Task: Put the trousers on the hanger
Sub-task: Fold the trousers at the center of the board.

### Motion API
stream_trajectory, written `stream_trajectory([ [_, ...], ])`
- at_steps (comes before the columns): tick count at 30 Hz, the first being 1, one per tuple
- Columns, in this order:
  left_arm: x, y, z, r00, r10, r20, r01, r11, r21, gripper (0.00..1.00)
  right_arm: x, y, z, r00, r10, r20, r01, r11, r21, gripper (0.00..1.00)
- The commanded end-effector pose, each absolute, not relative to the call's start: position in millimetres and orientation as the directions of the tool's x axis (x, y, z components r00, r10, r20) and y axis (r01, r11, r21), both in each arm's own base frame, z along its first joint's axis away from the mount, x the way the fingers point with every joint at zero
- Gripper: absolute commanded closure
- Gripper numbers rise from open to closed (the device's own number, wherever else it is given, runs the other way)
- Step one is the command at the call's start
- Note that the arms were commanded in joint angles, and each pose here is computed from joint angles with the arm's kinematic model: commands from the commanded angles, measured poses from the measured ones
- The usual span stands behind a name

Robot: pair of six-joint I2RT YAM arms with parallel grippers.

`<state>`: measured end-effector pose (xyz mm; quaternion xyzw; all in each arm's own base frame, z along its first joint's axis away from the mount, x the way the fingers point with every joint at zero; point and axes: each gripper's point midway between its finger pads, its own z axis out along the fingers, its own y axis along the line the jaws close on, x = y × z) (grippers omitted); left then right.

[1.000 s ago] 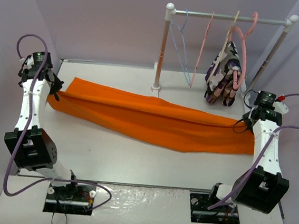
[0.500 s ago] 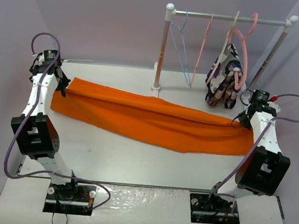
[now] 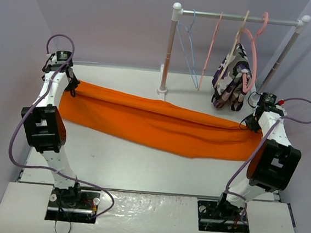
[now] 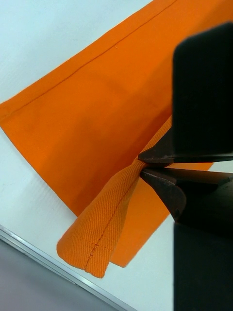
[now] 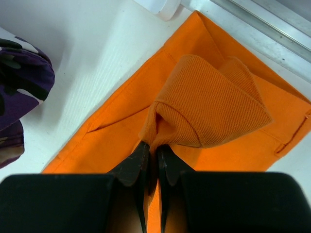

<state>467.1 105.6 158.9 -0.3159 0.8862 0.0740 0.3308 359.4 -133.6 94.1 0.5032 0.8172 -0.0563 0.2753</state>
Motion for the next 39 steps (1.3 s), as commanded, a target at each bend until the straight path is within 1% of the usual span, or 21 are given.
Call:
stream_trajectory([
  [1, 501.1, 179.5, 241.9, -0.364, -0.371, -0.854, -0.711, 0.703, -0.002, 1.00, 370.9, -205.3, 124.1, -0.169, 0.712, -0.682, 0.913, 0.374, 0.165, 0.99],
  [6, 521.8, 174.7, 231.9, -0.389, -0.349, -0.853, -0.692, 0.722, 0.020, 1.00, 376.8, -206.2, 113.9, -0.189, 0.714, -0.674, 0.909, 0.386, 0.155, 0.99],
  [9, 532.9, 174.7, 219.5, -0.407, -0.343, -0.847, -0.690, 0.722, 0.040, 1.00, 382.6, -207.2, 109.2, -0.206, 0.715, -0.669, 0.905, 0.399, 0.148, 0.97],
  [12, 543.0, 175.3, 208.0, -0.425, -0.333, -0.842, -0.684, 0.727, 0.057, 1.00, 388.6, -207.6, 109.7, -0.212, 0.711, -0.670, 0.895, 0.417, 0.159, 0.90],
  [14, 551.0, 174.2, 201.1, -0.434, -0.324, -0.841, -0.676, 0.734, 0.066, 0.99, 392.1, -206.9, 111.2, -0.222, 0.708, -0.670, 0.886, 0.434, 0.165, 0.80],
  [17, 562.2, 173.6, 196.8, -0.432, -0.311, -0.846, -0.664, 0.745, 0.066, 0.93, 395.1, -205.1, 116.7, -0.233, 0.702, -0.673, 0.873, 0.457, 0.174, 0.67],
  [20, 575.7, 170.4, 203.0, -0.412, -0.293, -0.863, -0.640, 0.767, 0.045, 0.76, 394.9, -204.4, 131.1, -0.234, 0.684, -0.691, 0.858, 0.479, 0.184, 0.54],
  [23, 587.5, 161.6, 217.8, -0.381, -0.273, -0.883, -0.595, 0.803, 0.009, 0.62, 388.9, -203.7, 146.7, -0.215, 0.671, -0.710, 0.852, 0.484, 0.199, 0.43],
  [24, 590.8, 156.7, 224.3, -0.366, -0.268, -0.891, -0.577, 0.817, -0.008, 0.55, 385.8, -203.0, 150.0, -0.210, 0.668, -0.714, 0.852, 0.484, 0.201, 0.40],
  [26, 593.6, 145.2, 237.8, -0.337, -0.265, -0.903, -0.529, 0.847, -0.051, 0.34, 377.2, -199.8, 157.6, -0.195, 0.665, -0.721, 0.850, 0.482, 0.214, 0.31],
  [27, 593.9, 141.0, 244.5, -0.317, -0.263, -0.911, -0.513, 0.856, -0.068, 0.25, 373.0, -196.8, 160.6, -0.189, 0.666, -0.722, 0.846, 0.483, 0.224, 0.30],
  [29, 589.8, 134.5, 257.0, -0.295, -0.264, -0.918, -0.495, 0.864, -0.090, 0.18, 366.8, -190.6, 166.9, -0.177, 0.673, -0.718, 0.838, 0.485, 0.248, 0.29],
  [30, 585.4, 131.2, 253.3, -0.306, -0.269, -0.913, -0.490, 0.867, -0.091, 0.17, 361.8, -186.0, 164.8, -0.181, 0.679, -0.711, 0.835, 0.488, 0.254, 0.29],
  [33, 568.4, 124.4, 235.5, -0.352, -0.287, -0.891, -0.486, 0.869, -0.087, 0.16, 347.7, -170.8, 155.9, -0.197, 0.701, -0.685, 0.823, 0.498, 0.273, 0.30],
  [34, 556.4, 120.7, 221.7, -0.389, -0.299, -0.872, -0.485, 0.871, -0.082, 0.16, 344.2, -163.9, 159.0, -0.195, 0.708, -0.679, 0.808, 0.508, 0.298, 0.29],
  [36, 543.6, 115.9, 205.6, -0.429, -0.304, -0.851, -0.477, 0.876, -0.072, 0.16, 333.2, -151.3, 142.5, -0.227, 0.726, -0.649, 0.803, 0.516, 0.297, 0.30],
  [37, 535.2, 115.4, 204.4, -0.434, -0.308, -0.847, -0.481, 0.874, -0.071, 0.16, 329.2, -144.2, 144.4, -0.228, 0.728, -0.646, 0.791, 0.526, 0.313, 0.30],
  [39, 516.3, 110.7, 175.7, -0.493, -0.319, -0.810, -0.480, 0.876, -0.053, 0.16, 324.8, -121.9, 132.4, -0.277, 0.730, -0.624, 0.761, 0.563, 0.321, 0.30],
])
